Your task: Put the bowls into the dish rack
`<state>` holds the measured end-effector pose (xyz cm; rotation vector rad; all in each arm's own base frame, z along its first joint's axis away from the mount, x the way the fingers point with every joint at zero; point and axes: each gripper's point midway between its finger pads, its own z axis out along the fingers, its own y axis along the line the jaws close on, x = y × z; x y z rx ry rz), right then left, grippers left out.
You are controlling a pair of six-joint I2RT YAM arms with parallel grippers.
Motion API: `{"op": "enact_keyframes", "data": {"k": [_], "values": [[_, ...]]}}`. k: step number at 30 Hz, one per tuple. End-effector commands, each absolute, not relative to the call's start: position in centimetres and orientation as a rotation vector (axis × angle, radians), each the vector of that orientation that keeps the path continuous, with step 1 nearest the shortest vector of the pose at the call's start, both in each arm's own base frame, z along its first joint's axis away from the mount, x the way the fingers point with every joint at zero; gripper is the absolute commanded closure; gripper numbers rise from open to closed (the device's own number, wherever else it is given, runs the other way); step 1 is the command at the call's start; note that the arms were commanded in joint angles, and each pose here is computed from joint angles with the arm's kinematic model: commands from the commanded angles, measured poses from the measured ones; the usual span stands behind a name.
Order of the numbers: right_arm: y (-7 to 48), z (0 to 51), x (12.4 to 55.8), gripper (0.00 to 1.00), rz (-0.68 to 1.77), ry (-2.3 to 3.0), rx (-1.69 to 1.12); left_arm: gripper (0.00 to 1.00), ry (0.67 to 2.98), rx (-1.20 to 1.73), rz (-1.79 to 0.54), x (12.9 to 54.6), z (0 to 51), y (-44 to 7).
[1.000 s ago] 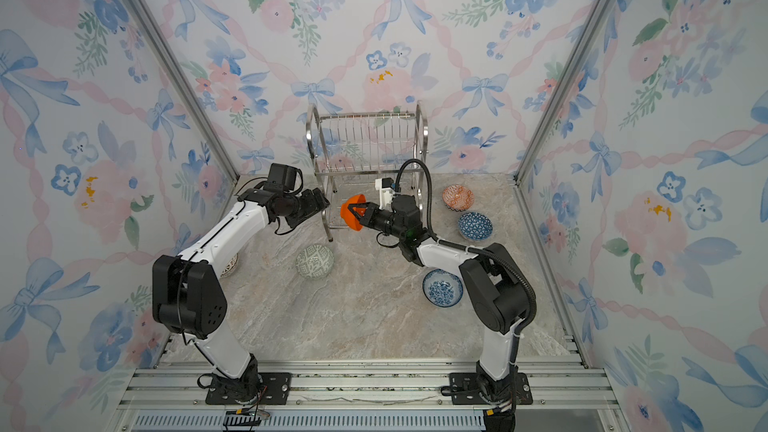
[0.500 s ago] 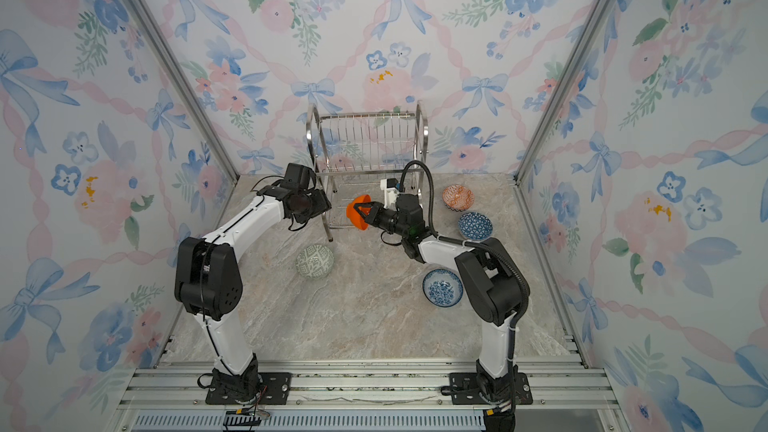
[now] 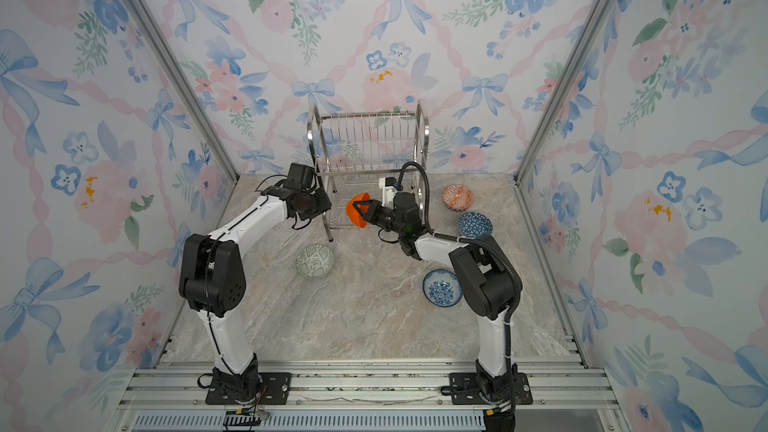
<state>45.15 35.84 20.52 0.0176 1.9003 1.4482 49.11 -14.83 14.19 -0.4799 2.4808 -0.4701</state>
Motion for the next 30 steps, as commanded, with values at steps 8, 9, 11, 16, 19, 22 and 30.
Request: {"op": "enact_keyframes", "data": {"k": [8,9,11,16,19,22,30], "values": [[35.7,21.0,46.4,1.00,1.433,1.897,0.045,0.71,2.537,-0.456,-0.308,46.0,12.7,-14.8],[35.6,20.9,46.6,1.00,1.433,1.909,0.053,0.71,2.529,-0.449,-0.286,45.8,12.9,-14.7],[35.5,20.9,46.7,1.00,1.437,1.912,0.056,0.72,2.524,-0.443,-0.258,45.4,12.9,-14.5],[35.5,21.3,46.8,1.00,1.428,1.913,0.049,0.79,2.539,-0.447,-0.231,44.4,12.2,-14.3],[35.6,21.3,46.9,1.00,1.431,1.912,0.048,0.83,2.539,-0.436,-0.217,44.0,12.2,-14.4],[35.6,21.3,46.9,1.00,1.434,1.908,0.048,0.87,2.538,-0.420,-0.209,43.8,12.3,-14.4],[35.6,21.1,46.9,1.00,1.439,1.911,0.052,0.88,2.548,-0.330,-0.200,43.5,12.6,-14.4]]}}
